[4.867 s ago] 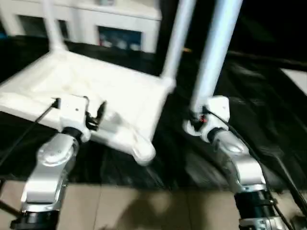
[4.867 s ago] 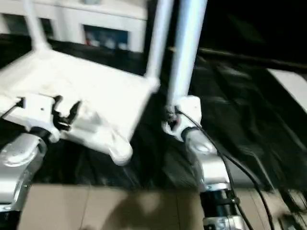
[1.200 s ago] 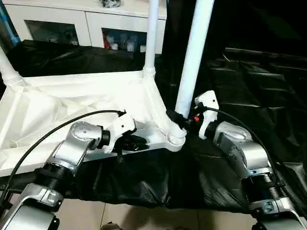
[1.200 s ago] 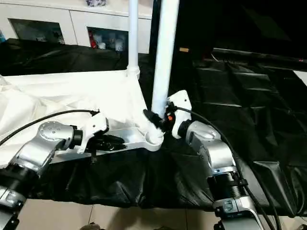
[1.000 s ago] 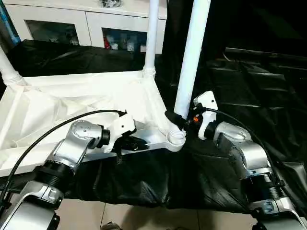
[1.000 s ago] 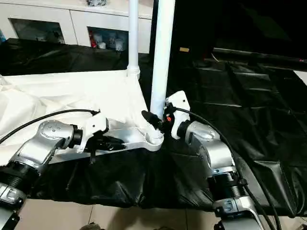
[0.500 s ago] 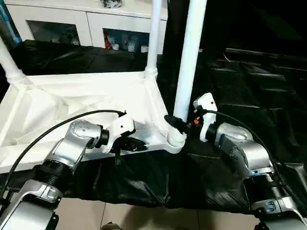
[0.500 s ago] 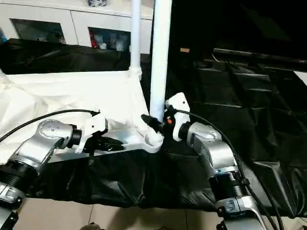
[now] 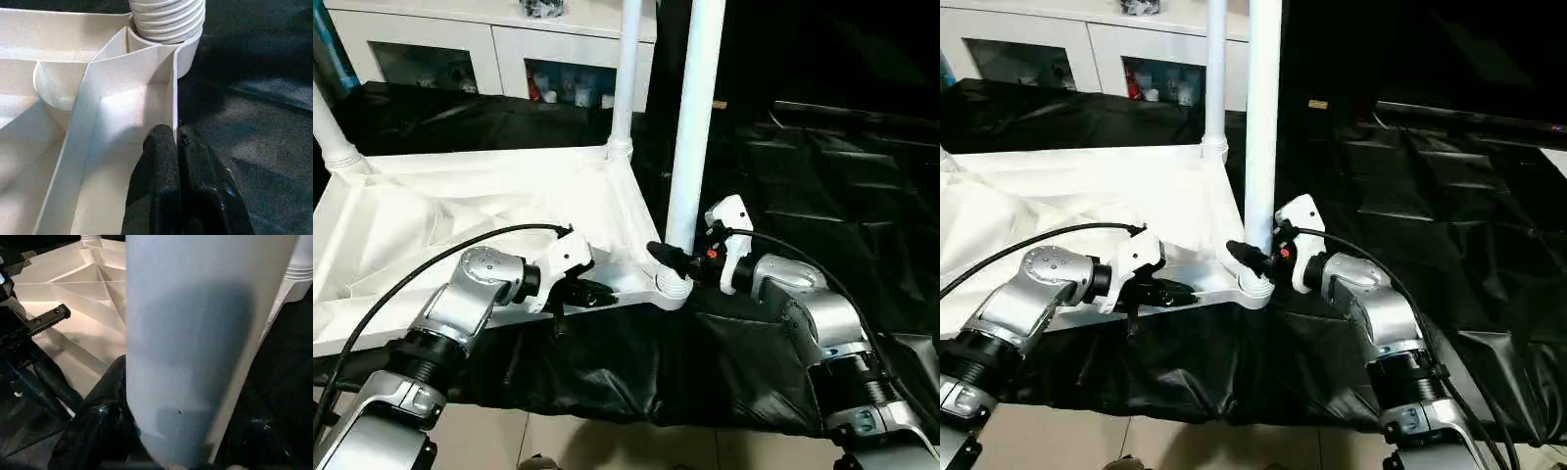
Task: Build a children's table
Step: Insert table leg to table base
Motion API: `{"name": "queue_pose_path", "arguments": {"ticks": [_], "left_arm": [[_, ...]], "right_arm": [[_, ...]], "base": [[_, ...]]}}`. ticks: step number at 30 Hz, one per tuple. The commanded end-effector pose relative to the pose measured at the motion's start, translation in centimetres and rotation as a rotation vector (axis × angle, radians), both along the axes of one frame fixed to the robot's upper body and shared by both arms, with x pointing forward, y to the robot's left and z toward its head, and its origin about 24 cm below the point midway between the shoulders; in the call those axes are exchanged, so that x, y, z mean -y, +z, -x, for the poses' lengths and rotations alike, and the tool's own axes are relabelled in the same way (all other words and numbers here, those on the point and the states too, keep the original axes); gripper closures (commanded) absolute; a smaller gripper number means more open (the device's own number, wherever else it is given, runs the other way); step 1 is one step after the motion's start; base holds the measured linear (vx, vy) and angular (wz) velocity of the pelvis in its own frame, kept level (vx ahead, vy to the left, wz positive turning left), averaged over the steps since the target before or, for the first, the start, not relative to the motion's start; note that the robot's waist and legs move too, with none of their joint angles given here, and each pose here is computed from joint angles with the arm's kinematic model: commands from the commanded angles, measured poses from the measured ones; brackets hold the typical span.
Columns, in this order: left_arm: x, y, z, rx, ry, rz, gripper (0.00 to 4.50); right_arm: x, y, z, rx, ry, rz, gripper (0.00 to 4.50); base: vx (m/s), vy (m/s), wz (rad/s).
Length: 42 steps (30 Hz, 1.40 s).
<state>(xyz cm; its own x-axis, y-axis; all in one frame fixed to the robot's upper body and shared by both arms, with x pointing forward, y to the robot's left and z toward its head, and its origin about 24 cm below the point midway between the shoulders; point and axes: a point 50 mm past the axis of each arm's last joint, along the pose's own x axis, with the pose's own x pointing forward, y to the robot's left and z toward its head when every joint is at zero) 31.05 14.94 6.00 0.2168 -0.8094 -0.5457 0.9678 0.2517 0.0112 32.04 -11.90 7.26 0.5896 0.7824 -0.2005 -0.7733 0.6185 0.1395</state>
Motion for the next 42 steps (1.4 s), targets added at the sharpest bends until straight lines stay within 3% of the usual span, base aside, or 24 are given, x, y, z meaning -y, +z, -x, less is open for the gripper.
{"name": "queue_pose_path", "arguments": {"ticks": [1,3,4,7,14,17,22,32,42], "left_arm": [[-0.2,-0.6,0.5,-0.03,-0.011,-0.004,4.5],[-0.2,-0.6,0.6,-0.033,-0.015,-0.003,4.5],[-0.2,-0.5,0.5,-0.033,-0.015,-0.003,4.5],[-0.2,-0.4,0.4,-0.032,-0.012,-0.003,4.5],[-0.3,0.0,0.0,-0.014,0.016,0.003,4.5],[-0.2,0.0,-0.1,-0.013,0.02,0.005,4.5],[-0.2,0.0,-0.3,-0.007,0.027,-0.001,4.5],[-0.6,0.2,-0.5,0.008,0.032,-0.022,4.5],[-0.9,0.3,-0.3,0.015,0.027,-0.027,4.5]], "right_arm": [[0.4,-0.1,-0.4,-0.005,-0.027,-0.031,2.61],[0.4,-0.3,-0.4,-0.014,-0.04,-0.062,2.61],[0.5,-0.7,-0.3,-0.036,-0.048,-0.121,2.61],[0.6,-1.0,-0.3,-0.052,-0.057,-0.152,2.61],[2.0,-3.2,1.0,-0.094,-0.126,-0.328,2.61],[2.3,-4.0,1.4,-0.089,-0.155,-0.343,2.61],[2.7,-5.1,2.2,-0.07,-0.196,-0.298,2.61],[2.0,-4.1,2.3,0.041,-0.064,-0.044,2.62],[1.0,-4.4,2.3,0.019,0.064,-0.002,2.62]], "base": [[0.0,0.0,0.0],[0.0,0.0,0.0],[0.0,0.0,0.0],[0.0,0.0,0.0],[0.0,0.0,0.0],[0.0,0.0,0.0],[0.0,0.0,0.0],[0.0,0.0,0.0],[0.0,0.0,0.0]]}}
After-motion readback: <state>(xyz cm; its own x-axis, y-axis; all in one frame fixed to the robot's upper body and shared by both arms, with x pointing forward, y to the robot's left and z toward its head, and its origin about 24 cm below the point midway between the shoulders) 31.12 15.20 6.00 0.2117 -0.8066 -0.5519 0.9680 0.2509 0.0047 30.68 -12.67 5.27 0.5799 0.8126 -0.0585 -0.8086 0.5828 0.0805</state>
